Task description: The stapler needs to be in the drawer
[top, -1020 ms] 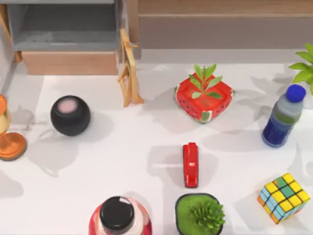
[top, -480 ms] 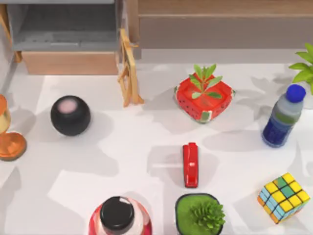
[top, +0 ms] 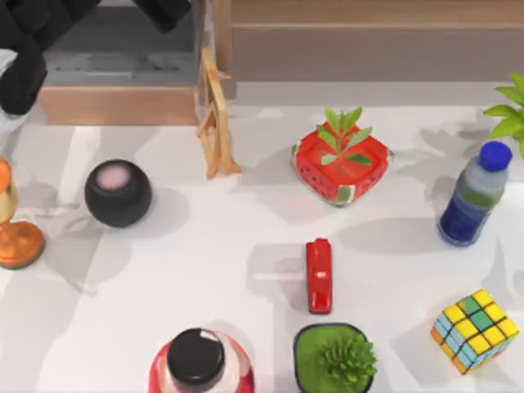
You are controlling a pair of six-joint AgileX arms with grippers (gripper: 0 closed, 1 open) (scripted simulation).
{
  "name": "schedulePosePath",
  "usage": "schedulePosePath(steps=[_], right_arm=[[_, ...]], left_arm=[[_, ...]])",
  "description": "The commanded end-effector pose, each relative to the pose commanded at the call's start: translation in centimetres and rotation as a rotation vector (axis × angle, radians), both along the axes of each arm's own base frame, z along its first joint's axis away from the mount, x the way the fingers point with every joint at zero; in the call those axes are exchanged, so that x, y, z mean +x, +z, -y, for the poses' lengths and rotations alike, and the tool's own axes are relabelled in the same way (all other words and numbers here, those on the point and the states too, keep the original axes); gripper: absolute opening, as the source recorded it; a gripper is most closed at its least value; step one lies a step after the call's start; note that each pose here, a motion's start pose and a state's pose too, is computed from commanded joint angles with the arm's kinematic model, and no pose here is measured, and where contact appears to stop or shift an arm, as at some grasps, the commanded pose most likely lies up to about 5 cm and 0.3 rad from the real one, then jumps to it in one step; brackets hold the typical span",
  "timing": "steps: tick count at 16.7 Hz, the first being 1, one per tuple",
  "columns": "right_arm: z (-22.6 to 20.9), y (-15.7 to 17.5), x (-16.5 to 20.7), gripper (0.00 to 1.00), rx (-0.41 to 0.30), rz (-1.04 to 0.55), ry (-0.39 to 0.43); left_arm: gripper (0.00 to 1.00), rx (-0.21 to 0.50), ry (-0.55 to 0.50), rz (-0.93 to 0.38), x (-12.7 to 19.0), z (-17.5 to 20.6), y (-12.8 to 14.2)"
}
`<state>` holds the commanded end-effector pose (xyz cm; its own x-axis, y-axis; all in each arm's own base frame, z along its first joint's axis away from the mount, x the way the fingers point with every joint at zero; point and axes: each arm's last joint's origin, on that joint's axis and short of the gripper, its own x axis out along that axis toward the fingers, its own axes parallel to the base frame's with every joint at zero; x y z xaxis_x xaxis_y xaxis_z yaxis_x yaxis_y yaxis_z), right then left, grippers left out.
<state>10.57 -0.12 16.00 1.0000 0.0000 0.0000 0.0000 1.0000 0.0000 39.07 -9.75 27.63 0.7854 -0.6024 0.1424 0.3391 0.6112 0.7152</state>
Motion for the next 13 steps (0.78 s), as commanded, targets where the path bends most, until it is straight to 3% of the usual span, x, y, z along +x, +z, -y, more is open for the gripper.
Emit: schedulePosePath(steps=[3,6,9,13], right_arm=[[0.0,0.0,0.0,1.0,0.0,0.0,0.0],[0.0,0.0,0.0,1.0,0.0,0.0,0.0],[0.0,0.0,0.0,1.0,0.0,0.0,0.0],[0.0,0.0,0.0,1.0,0.0,0.0,0.0]], left_arm=[[1.0,-0.12,-0.187,-0.361,-1.2,10.4,0.3],[1.0,-0.146,-0.242,-0.776,-4.2,18.6,-1.1],[1.0,-0.11,-0.121,-1.179,-6.9,23.4,-4.0],[1.0,-0.055,0.241,-1.576,-8.9,25.7,-7.7]])
